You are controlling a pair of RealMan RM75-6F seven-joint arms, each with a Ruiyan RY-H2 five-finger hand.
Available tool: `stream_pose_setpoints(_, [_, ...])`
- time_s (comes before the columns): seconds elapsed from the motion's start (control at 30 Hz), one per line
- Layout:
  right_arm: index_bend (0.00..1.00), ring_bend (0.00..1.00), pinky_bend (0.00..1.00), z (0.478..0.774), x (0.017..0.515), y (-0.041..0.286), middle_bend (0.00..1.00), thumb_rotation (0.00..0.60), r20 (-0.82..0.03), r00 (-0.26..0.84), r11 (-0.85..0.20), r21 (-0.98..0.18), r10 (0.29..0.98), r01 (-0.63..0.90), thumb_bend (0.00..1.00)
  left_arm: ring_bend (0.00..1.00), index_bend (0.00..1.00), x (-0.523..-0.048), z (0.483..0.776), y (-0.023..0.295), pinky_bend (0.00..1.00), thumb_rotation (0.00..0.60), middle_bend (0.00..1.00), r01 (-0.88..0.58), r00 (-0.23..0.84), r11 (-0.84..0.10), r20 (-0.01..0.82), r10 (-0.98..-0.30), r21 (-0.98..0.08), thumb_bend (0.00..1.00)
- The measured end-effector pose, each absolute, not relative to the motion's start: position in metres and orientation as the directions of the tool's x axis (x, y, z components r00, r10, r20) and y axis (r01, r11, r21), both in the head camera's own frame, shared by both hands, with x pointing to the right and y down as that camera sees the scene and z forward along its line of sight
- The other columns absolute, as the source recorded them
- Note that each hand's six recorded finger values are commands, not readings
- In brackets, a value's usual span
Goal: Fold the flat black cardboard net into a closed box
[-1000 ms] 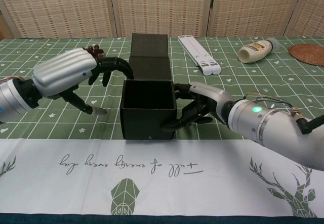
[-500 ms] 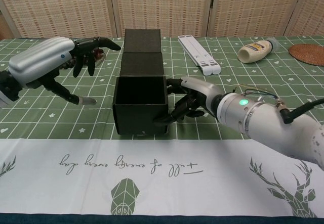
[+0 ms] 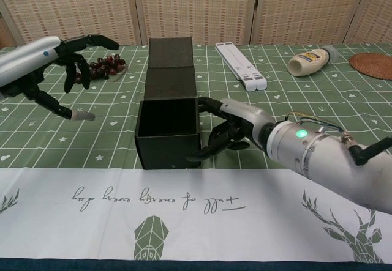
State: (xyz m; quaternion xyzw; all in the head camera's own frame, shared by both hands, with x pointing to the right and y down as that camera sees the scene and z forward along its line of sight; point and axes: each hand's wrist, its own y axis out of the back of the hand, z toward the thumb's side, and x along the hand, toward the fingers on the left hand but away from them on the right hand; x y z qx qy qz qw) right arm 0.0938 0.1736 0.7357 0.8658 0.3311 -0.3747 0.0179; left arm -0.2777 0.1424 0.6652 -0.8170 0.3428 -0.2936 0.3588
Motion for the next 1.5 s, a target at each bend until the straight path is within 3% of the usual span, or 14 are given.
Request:
stream_pose_setpoints(0.3, [0.00, 0.57, 1.00, 0.700, 0.123, 0.167, 0.00, 0.600, -0.631, 0.484, -0.744, -0.234, 0.606, 0.626, 0.00, 0.51, 0.01, -0.272, 0.666, 0.149, 0.64, 0.600, 0.06, -0.469, 0.561, -0.611, 0.319, -0.764, -0.638, 0.07])
stream_pose_setpoints(0.43, [0.00, 0.57, 1.00, 0.670, 0.142, 0.145, 0.00, 0.600, -0.574, 0.471, -0.702, -0.283, 0.670, 0.654, 0.00, 0.51, 0.00, -0.273, 0.669, 0.152, 0.68, 0.600, 0.00, -0.519, 0.544, -0.672, 0.402, -0.736, -0.528, 0.07])
stream_pose_setpoints(0.77, [0.00, 0.57, 1.00, 0.609, 0.184, 0.093, 0.00, 0.600, -0.446, 0.407, -0.583, -0.394, 0.797, 0.711, 0.00, 0.51, 0.00, -0.280, 0.699, 0.162, 0.71, 0.600, 0.00, -0.613, 0.485, -0.740, 0.608, -0.629, -0.277, 0.07])
stream_pose_setpoints(1.5, [0.00, 0.57, 1.00, 0.611, 0.208, 0.096, 0.00, 0.600, -0.452, 0.369, -0.551, -0.386, 0.812, 0.740, 0.01, 0.53, 0.00, -0.239, 0.746, 0.168, 0.77, 0.600, 0.00, -0.646, 0.525, -0.756, 0.659, -0.539, -0.104, 0.07])
